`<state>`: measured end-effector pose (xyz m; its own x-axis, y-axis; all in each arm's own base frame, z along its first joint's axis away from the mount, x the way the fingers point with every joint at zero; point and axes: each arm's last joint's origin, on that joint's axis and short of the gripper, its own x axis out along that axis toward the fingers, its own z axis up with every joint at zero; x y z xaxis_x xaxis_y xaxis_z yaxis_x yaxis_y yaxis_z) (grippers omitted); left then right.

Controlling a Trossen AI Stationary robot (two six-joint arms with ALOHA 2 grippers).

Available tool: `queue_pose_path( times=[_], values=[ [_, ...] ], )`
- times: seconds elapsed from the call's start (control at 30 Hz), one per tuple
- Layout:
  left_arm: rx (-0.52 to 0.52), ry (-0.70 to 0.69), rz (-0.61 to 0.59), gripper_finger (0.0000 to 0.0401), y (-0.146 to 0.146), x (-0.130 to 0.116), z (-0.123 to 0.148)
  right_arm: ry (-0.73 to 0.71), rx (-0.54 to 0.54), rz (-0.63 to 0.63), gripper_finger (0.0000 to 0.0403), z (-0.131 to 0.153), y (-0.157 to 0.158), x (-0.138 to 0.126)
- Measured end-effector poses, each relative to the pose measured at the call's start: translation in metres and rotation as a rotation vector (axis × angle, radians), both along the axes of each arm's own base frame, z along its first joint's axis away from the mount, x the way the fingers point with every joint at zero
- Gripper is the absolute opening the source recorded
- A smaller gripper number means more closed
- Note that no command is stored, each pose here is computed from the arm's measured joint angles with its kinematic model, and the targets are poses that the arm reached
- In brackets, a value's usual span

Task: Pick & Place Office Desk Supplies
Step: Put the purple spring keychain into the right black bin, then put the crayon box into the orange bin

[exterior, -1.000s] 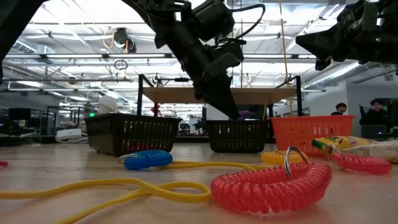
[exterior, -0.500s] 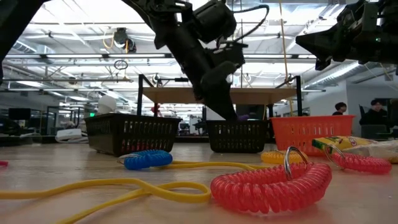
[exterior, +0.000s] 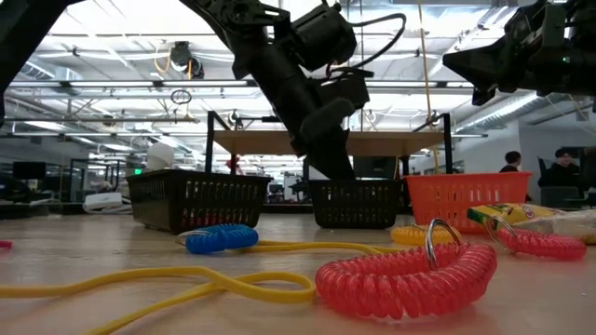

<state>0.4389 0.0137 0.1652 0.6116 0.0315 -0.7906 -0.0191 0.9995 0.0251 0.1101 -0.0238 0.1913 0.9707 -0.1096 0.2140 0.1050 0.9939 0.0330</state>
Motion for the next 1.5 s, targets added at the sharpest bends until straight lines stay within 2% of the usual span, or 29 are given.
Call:
queue_pose_path(
  times=[0.13,0.37,0.47,0.6,0.7,0.87,0.97,1.03,1.2,1.37,1.5],
  values=[
    [-0.011,0.017,0.0,0.0072,0.0,-0.001,-0.001,0.004,0.001,0.0,0.0004,0.0,0.0,0.0],
    [-0.008,0.027,-0.005,0.0177,0.0,0.0,0.004,0.004,0.001,0.0,0.0004,0.0,0.0,0.0],
    [0.02,0.021,-0.033,0.0209,-0.003,0.001,0.031,0.004,0.001,0.0,0.0004,0.0,0.0,0.0],
    [0.104,-0.049,-0.1,0.0224,-0.013,-0.01,0.096,0.003,0.001,0.0,0.0004,0.0,0.0,0.0],
    [0.183,-0.141,-0.154,0.0195,-0.022,-0.033,0.142,-0.006,-0.002,0.0,0.0004,0.001,0.0,0.0],
    [0.219,-0.283,-0.165,0.0083,-0.015,-0.092,0.21,-0.011,-0.003,0.0,0.0004,0.001,0.0,0.0],
    [0.18,-0.337,-0.169,0.0017,-0.008,-0.129,0.233,-0.012,0.0,0.0,0.0004,0.001,0.0,0.0],
    [0.161,-0.391,-0.168,0.0011,-0.003,-0.153,0.242,-0.012,0.0,0.001,0.0004,0.001,0.0,0.0],
    [0.119,-0.579,-0.094,0.0005,0.01,-0.208,0.248,-0.012,0.0,0.001,0.0004,0.001,0.0,0.0],
    [0.115,-0.665,-0.051,0.0003,0.013,-0.248,0.222,-0.012,0.001,0.0,0.0004,0.001,0.0,0.0],
    [0.16,-0.723,-0.003,0.0004,0.011,-0.278,0.201,-0.012,0.001,0.0,0.0004,0.001,0.0,0.0]
  ],
)
